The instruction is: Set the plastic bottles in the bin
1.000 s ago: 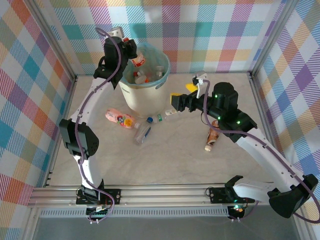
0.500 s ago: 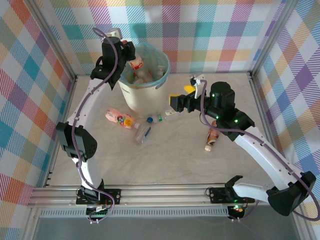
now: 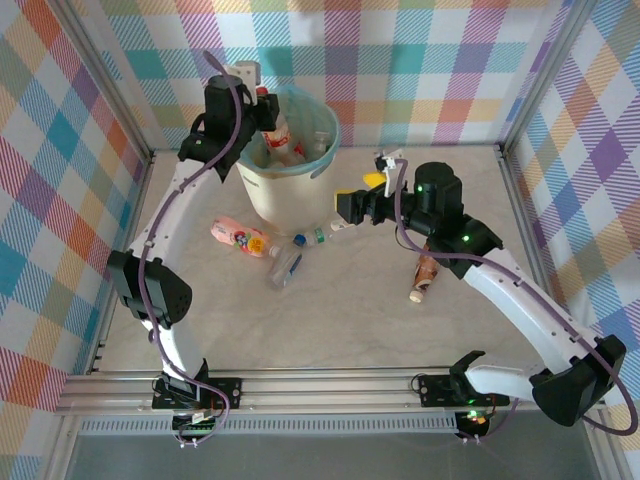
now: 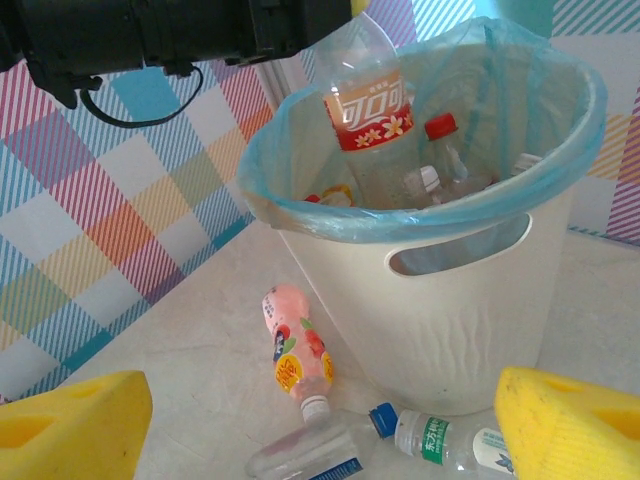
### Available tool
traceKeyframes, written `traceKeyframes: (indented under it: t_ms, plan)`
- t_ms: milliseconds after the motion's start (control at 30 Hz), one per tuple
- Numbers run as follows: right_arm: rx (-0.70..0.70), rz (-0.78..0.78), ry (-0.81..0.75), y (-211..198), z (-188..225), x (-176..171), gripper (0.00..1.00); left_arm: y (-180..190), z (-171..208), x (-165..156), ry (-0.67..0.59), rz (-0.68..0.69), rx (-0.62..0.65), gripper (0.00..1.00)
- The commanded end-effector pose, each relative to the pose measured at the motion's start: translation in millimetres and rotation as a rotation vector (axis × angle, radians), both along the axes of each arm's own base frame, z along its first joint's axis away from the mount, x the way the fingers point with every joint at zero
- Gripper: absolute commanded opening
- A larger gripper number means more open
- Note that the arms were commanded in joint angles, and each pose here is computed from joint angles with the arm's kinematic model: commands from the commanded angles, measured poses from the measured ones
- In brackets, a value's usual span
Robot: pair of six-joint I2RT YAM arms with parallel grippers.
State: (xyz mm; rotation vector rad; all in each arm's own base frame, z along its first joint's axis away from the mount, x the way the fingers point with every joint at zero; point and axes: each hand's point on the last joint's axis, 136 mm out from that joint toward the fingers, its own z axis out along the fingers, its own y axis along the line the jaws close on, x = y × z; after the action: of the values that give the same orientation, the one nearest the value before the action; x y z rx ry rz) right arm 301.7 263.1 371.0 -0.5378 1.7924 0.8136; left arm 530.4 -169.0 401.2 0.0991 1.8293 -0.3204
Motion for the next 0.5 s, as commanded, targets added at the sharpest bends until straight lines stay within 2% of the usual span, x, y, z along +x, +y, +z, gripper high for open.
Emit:
traceKeyframes:
  t_ms: [0, 300, 467]
  plan:
    - [0.022, 0.021, -0.017, 4, 10, -3, 0.89, -10, -54, -6, 0.128, -0.068, 0.094, 0.0]
    - [0.01, 0.019, -0.002, 4, 2, -2, 0.89, -17, -109, 12, 0.216, -0.084, 0.152, 0.02]
    - [0.005, 0.016, -0.003, 4, 1, -1, 0.89, -18, -123, 18, 0.246, -0.086, 0.168, 0.08]
